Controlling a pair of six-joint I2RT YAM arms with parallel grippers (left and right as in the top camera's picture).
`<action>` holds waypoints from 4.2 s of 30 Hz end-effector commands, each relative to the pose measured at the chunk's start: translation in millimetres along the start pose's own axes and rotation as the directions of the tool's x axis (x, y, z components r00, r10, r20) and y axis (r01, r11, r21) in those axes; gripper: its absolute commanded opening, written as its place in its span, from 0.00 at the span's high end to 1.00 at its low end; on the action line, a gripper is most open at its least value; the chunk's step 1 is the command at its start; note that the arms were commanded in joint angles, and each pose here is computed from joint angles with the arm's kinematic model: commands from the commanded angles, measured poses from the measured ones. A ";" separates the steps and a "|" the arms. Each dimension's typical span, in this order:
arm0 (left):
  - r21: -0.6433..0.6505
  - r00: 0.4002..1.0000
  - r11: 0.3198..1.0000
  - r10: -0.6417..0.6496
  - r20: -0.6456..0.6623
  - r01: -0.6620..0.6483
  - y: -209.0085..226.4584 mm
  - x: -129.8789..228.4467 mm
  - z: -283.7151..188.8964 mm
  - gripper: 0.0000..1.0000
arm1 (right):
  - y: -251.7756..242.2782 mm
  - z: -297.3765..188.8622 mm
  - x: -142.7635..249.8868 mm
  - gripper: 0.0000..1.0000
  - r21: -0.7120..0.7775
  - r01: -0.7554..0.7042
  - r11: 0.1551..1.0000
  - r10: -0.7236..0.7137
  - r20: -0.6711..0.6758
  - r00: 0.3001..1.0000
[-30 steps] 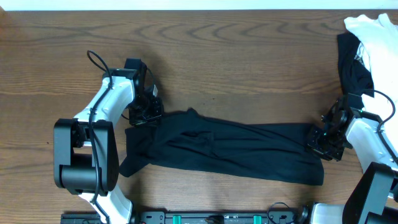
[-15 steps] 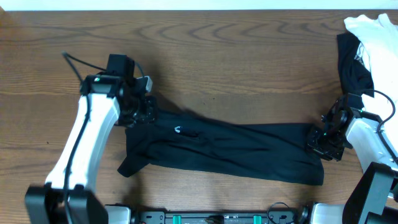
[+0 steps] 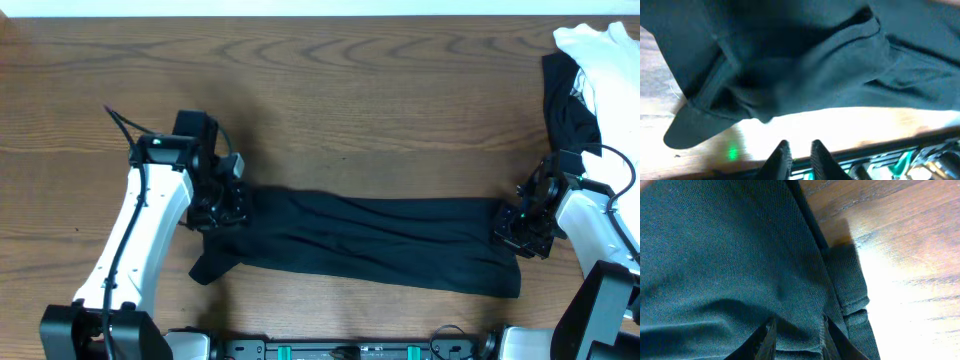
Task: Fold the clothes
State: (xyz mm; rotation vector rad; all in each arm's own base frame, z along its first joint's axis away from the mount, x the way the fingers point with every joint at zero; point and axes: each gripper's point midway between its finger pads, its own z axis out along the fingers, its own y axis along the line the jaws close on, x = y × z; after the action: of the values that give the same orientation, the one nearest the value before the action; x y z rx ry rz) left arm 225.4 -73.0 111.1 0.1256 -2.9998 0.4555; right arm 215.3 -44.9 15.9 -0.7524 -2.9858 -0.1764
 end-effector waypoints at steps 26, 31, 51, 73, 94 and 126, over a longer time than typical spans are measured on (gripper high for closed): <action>0.051 0.973 0.981 0.178 0.146 -0.187 -41.7 -40.8 23.9 0.71 | -1.7 -1.9 0.1 0.69 0.008 0.012 1.000 -0.012 0.013 1.000; 0.048 0.960 0.966 0.246 0.132 -0.254 -53.3 -34.1 50.0 0.72 | -1.7 -1.8 0.1 0.69 0.008 0.012 1.000 -0.012 0.013 1.000; -0.030 0.990 0.992 0.119 -0.081 -0.122 -8.2 -9.8 141.0 0.71 | -3.0 -4.9 -1.6 0.64 0.007 0.004 1.000 -0.004 0.015 1.000; 0.076 0.999 0.997 0.011 -0.038 -0.008 3.7 -28.5 128.8 0.33 | -20.6 -7.2 4.3 0.38 -0.158 -0.176 0.972 0.180 0.015 0.984; 0.082 0.998 0.996 0.033 -0.049 -0.029 1.8 -21.0 120.9 0.33 | -3.0 30.4 16.7 0.97 -0.284 -0.152 0.947 0.169 0.036 0.985; 0.022 0.937 0.988 0.135 0.322 -0.150 -15.7 -24.4 12.1 0.28 | -2.4 -130.4 -59.8 0.99 -0.127 -0.090 0.988 0.120 0.248 0.961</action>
State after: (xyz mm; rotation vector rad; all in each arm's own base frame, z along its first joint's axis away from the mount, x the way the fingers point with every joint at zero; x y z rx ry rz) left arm 247.8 -93.5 100.2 -0.0184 -3.3202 0.5951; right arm 266.4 -96.8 128.2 -1.0886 -3.1389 -0.3160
